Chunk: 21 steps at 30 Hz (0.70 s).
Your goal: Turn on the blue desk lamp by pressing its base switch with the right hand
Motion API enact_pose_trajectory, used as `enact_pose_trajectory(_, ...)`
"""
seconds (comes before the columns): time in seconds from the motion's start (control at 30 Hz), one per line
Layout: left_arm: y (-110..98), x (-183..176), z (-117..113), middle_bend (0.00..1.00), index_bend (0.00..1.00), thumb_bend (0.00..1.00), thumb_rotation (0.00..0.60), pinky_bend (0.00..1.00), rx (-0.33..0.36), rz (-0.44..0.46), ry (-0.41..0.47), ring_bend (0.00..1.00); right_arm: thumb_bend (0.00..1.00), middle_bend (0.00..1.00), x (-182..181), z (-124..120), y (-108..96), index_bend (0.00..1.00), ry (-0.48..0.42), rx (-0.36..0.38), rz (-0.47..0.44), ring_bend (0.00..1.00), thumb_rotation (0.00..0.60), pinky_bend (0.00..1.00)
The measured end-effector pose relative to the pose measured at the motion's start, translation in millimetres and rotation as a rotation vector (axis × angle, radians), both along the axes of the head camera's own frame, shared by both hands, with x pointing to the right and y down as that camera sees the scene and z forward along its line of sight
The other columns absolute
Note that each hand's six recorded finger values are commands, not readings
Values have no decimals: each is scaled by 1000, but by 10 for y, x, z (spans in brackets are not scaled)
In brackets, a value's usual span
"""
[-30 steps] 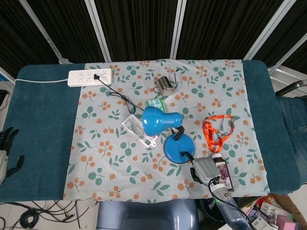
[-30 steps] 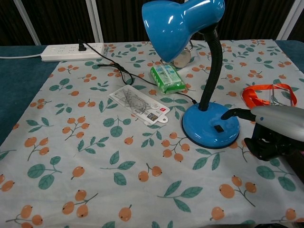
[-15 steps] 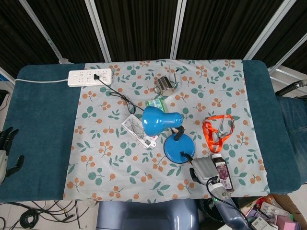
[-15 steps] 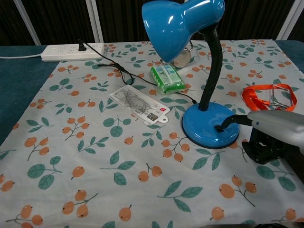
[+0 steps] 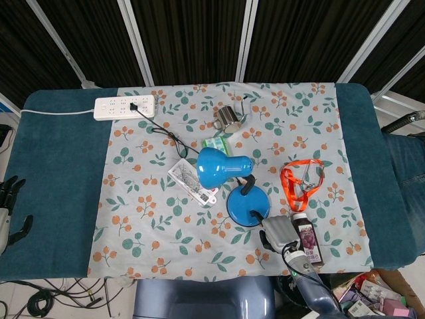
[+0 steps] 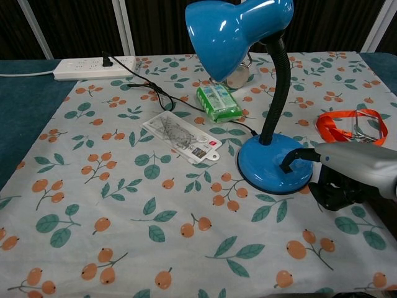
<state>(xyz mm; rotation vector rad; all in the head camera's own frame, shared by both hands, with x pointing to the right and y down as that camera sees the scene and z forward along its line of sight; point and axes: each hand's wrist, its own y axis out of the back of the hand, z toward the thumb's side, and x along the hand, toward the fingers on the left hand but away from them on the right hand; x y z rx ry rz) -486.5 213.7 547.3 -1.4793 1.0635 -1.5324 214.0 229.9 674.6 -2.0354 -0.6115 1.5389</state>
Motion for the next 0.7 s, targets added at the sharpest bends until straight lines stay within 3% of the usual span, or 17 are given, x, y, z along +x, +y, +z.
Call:
enact_pose_trajectory(0.47, -2, 0, -3, 50, 87, 390, 600, 0, 1, 2, -1, 67, 630, 947, 30, 64, 12, 188, 23, -20, -2, 1000, 600, 921)
enact_pose_trajectory(0.7, -1, 2, -2, 50, 87, 391, 600, 0, 1, 3, -3, 67, 630, 947, 48, 61, 42, 261, 24, -25, -4, 1000, 600, 921)
